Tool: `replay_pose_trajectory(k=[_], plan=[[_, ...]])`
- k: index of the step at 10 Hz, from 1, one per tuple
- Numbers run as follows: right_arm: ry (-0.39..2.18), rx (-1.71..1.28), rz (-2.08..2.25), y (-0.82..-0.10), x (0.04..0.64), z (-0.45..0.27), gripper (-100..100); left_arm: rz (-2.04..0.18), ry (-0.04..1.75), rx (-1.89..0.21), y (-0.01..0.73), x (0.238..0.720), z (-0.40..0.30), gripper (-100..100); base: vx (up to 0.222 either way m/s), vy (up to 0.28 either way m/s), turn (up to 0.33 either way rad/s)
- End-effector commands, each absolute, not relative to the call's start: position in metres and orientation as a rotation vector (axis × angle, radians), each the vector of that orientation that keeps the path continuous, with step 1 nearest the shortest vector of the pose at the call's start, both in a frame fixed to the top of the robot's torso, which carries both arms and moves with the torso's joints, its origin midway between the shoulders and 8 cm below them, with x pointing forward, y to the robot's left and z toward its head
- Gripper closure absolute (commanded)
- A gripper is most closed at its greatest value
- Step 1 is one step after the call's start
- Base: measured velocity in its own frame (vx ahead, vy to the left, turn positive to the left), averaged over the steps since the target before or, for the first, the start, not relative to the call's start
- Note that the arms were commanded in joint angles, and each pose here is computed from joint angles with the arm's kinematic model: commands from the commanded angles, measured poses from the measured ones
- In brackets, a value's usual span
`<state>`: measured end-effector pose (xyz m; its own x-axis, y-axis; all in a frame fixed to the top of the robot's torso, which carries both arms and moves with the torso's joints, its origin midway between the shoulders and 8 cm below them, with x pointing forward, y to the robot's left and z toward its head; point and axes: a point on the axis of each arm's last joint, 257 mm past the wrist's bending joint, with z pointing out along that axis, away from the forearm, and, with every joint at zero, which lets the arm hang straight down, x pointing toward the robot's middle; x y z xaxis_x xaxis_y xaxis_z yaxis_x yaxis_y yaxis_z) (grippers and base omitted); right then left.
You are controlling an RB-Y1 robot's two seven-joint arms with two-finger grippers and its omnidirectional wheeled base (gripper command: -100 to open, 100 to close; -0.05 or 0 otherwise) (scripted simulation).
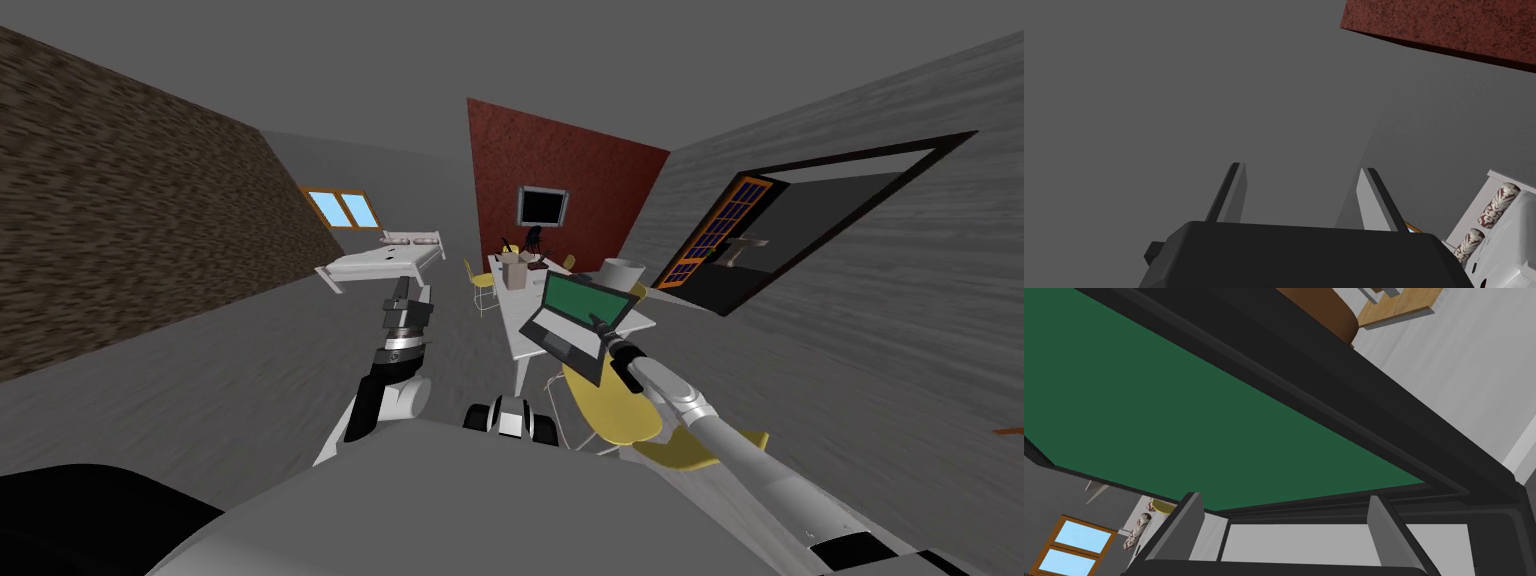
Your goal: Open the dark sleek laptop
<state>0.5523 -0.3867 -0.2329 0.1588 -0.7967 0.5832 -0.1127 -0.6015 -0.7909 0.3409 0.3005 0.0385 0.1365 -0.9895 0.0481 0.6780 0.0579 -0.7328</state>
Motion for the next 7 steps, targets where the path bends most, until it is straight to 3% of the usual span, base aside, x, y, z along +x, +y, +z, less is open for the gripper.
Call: replay_pose_trajectory(k=[1,3,7], plan=[[0.814,-1.887,-1.52,-0.386,0.552,-0.231,-100,-1.365,0.552,-0.709,0.301,0.341,0.039,0,-0.001,0.005,0.001],[0.733,-1.805,-1.419,-0.318,0.575,-0.209,-100,-1.365,0.552,-0.709,0.301,0.341,0.038,0,0.005,-0.065,-0.36],[0.545,-1.836,-1.447,-0.284,0.588,-0.183,-100,-1.365,0.552,-0.709,0.301,0.341,0.039,0,-0.001,-0.013,-0.002]])
